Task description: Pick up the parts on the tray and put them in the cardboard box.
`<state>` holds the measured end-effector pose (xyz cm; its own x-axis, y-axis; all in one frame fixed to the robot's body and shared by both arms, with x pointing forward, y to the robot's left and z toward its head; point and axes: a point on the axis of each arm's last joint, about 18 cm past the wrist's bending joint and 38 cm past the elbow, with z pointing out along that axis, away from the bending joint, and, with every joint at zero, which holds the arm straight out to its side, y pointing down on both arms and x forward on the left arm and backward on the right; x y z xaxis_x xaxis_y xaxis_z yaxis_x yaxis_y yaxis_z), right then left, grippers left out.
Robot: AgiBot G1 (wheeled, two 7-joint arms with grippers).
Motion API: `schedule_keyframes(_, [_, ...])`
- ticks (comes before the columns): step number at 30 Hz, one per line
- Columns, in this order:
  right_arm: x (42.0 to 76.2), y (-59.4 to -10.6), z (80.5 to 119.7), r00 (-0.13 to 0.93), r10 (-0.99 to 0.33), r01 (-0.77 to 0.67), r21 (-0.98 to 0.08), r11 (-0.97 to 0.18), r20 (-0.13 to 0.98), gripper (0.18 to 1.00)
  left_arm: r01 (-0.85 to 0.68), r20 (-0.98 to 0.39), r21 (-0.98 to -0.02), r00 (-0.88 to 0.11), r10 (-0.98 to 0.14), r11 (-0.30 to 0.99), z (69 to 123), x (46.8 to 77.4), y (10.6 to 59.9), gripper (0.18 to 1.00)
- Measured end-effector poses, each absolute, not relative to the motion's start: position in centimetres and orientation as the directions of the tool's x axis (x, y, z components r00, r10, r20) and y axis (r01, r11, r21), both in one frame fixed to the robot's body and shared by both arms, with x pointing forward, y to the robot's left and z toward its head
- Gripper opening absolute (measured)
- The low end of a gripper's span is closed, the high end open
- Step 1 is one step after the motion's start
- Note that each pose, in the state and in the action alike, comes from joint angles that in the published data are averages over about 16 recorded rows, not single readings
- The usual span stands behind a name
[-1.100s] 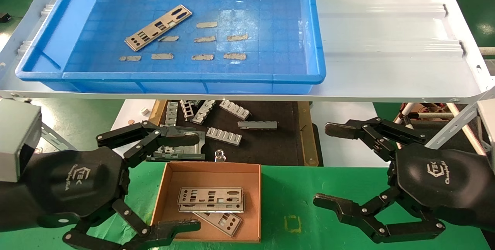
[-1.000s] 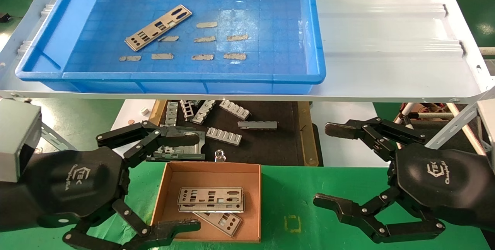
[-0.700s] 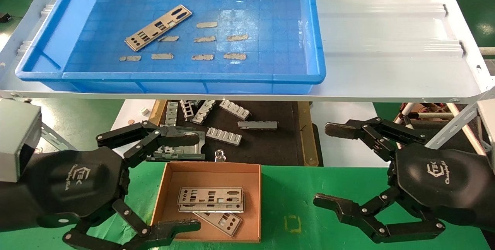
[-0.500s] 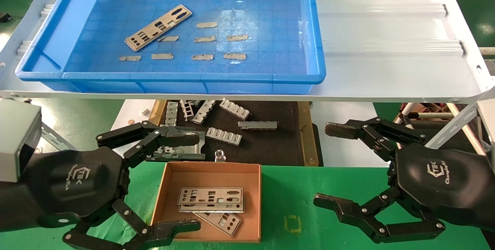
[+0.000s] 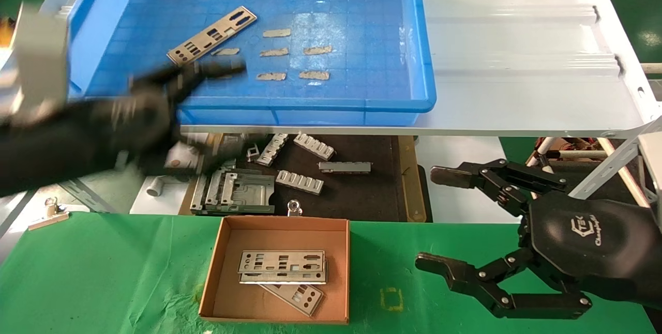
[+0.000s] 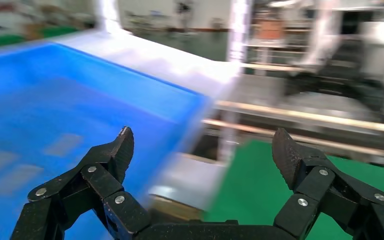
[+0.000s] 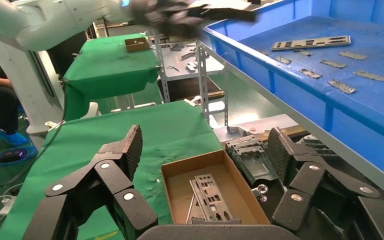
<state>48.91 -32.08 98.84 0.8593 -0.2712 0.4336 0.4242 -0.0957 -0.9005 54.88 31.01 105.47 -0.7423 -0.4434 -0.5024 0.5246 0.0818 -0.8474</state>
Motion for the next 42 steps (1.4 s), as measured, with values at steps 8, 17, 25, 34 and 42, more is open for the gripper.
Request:
schedule_keyframes(8, [48.9,-32.1,98.8,0.859,-0.271,0.424,-0.901,-0.096,0.434,0.826,0.529,-0.497,-0.836,-0.619,-0.608,0.145,110.6,61.8,31.8,1.001])
schedule_keyframes(17, [48.9,-32.1,98.8,0.859,-0.271,0.424,-0.901,-0.096,0.434,0.633,0.463,-0.51,-0.841,-0.508,-0.694,0.279,113.6,66.7,32.9,1.001])
schedule_keyframes(25, [48.9,-32.1,98.8,0.859,-0.271,0.424,-0.901,-0.096,0.434,0.439,0.411,-0.522,-0.84,-0.431,-0.736,0.354,114.8,68.5,33.9,1.001])
schedule_keyframes(34, [48.9,-32.1,98.8,0.859,-0.271,0.424,-0.901,-0.096,0.434,0.29,0.376,-0.517,-0.845,-0.399,-0.757,0.379,115.1,69.5,34.2,0.998])
schedule_keyframes(42, [48.9,-32.1,98.8,0.859,-0.271,0.424,-0.901,-0.096,0.434,0.217,0.351,-0.5,-0.859,-0.422,-0.756,0.372,114.5,69.5,34.1,0.972])
